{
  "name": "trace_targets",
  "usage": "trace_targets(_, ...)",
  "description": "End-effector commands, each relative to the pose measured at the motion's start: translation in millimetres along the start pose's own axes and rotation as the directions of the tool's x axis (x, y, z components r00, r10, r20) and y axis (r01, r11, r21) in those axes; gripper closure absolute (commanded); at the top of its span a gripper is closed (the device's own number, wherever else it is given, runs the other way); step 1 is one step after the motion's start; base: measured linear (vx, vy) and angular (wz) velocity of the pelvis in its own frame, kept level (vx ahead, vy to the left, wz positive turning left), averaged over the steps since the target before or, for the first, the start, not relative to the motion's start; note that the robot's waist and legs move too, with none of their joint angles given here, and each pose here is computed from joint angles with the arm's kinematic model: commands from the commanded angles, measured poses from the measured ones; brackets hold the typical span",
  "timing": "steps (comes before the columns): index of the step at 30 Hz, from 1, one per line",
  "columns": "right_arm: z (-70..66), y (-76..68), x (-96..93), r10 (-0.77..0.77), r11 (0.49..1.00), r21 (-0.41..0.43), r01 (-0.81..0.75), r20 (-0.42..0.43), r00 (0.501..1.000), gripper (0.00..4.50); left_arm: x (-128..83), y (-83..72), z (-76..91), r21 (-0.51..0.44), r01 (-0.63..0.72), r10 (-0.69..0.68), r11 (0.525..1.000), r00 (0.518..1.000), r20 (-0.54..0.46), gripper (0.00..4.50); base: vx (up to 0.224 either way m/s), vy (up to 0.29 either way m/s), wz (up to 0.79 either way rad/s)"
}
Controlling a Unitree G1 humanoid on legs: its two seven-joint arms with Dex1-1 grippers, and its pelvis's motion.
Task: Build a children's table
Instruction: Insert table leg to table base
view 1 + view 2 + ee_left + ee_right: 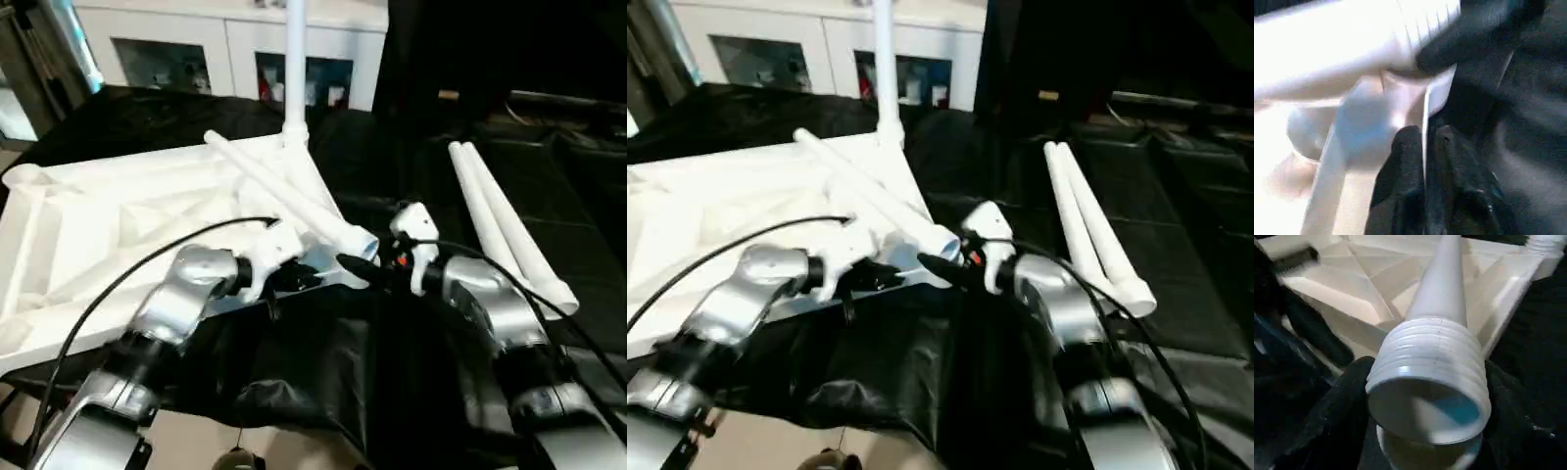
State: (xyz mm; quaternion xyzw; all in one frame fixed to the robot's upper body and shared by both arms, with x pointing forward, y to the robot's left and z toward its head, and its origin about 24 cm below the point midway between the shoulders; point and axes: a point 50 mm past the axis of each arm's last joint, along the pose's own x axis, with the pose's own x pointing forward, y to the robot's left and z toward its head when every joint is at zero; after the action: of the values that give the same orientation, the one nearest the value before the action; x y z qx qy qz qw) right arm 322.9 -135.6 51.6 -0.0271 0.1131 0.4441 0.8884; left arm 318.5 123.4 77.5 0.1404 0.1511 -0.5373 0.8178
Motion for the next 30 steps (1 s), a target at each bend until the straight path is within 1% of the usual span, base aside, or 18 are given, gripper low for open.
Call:
trace_targets(1,8.1,-0.6,-4.1,-0.021,1.0,-0.003,0.021,0.044,0.999,1.63,-11,7.0,12.7,-0.022,-0.048,0.049,0.999,0.995,0.082,3.51,0.0,0.0,0.0)
trace_targets(2,8.1,-0.6,-4.2,-0.021,1.0,-0.003,0.021,0.044,0.999,1.63,-11,7.1,12.7,-0.023,-0.048,0.05,0.999,0.995,0.083,3.46,0.0,0.0,0.0)
trace_targets(3,7.7,1.3,-5.0,-0.028,1.0,0.01,0.027,0.054,0.998,1.63,-17,13.5,12.8,-0.096,-0.083,0.093,0.992,0.991,0.101,3.46,0.0,0.0,0.0)
trace_targets(5,8.6,2.9,-5.1,-0.032,0.999,0.017,0.031,0.066,0.997,1.64,-21,19.4,10.6,-0.173,-0.119,0.137,0.978,0.986,0.097,3.08,0.0,0.0,0.0)
trace_targets(6,9.6,3.6,-4.9,-0.035,0.999,0.021,0.034,0.074,0.997,1.64,-22,23.7,9.2,-0.212,-0.156,0.179,0.965,0.98,0.09,3.08,0.0,0.0,0.0)
trace_targets(7,9.6,3.6,-4.9,-0.035,0.999,0.021,0.034,0.074,0.997,1.64,-22,23.7,9.2,-0.212,-0.156,0.179,0.965,0.98,0.09,3.03,0.0,0.0,0.0)
trace_targets(8,13.0,5.3,-4.6,-0.048,0.998,0.036,0.045,0.096,0.994,1.64,-22,38.7,6.8,-0.387,-0.294,0.347,0.874,0.935,0.074,2.95,0.0,0.0,0.0)
trace_targets(9,15.1,6.8,-4.4,-0.054,0.998,0.044,0.05,0.107,0.993,1.64,-19,45.3,3.9,-0.521,-0.345,0.429,0.781,0.902,0.047,2.82,0.0,0.0,0.0)
trace_targets(11,15.7,7.4,-4.2,-0.055,0.998,0.045,0.05,0.109,0.993,1.64,-18,46.4,3.0,-0.564,-0.346,0.444,0.75,0.895,0.042,2.65,0.0,0.0,0.0)
trace_targets(12,16.7,8.4,-3.6,-0.054,0.998,0.045,0.049,0.112,0.992,1.64,-15,47.5,1.8,-0.637,-0.332,0.462,0.695,0.886,0.042,2.54,0.0,0.0,0.0)
trace_targets(14,17.7,9.7,-2.5,-0.052,0.998,0.047,0.047,0.116,0.992,1.64,-8,46.4,6.4,-0.733,-0.245,0.459,0.634,0.883,0.102,2.54,0.0,0.0,0.0)
trace_targets(16,20.1,10.7,-0.9,-0.047,0.998,0.047,0.041,0.122,0.991,1.64,-2,44.4,12.5,-0.81,-0.137,0.448,0.57,0.878,0.167,2.22,0.0,0.0,0.0)
trace_targets(19,22.7,11.2,0.2,-0.045,0.998,0.046,0.039,0.129,0.991,1.64,3,42.9,18.2,-0.851,-0.042,0.44,0.524,0.869,0.228,1.99,0.0,0.0,0.0)
trace_targets(20,23.5,11.2,0.6,-0.045,0.998,0.045,0.039,0.131,0.99,1.64,4,42.3,20.7,-0.865,0.0,0.437,0.503,0.863,0.254,1.87,0.0,0.0,0.0)
trace_targets(21,25.2,11.5,1.6,-0.045,0.998,0.046,0.039,0.134,0.99,1.64,7,42.4,24.1,-0.888,0.046,0.446,0.457,0.852,0.274,1.77,0.0,0.0,0.0)
trace_targets(24,27.3,13.6,3.5,-0.036,0.999,0.042,0.031,0.135,0.99,1.64,10,42.5,27.4,-0.912,0.105,0.461,0.397,0.836,0.297,1.71,0.0,0.0,0.0)
trace_targets(25,27.7,14.0,3.9,-0.034,0.999,0.041,0.028,0.136,0.99,1.64,10,42.7,28.4,-0.917,0.121,0.465,0.379,0.832,0.302,1.49,0.0,0.0,0.0)
trace_targets(30,32.8,15.7,7.3,-0.028,0.999,0.035,0.023,0.151,0.988,1.64,17,44.4,20.2,-0.943,0.058,0.5,0.329,0.836,0.226,1.18,0.0,0.0,0.0)
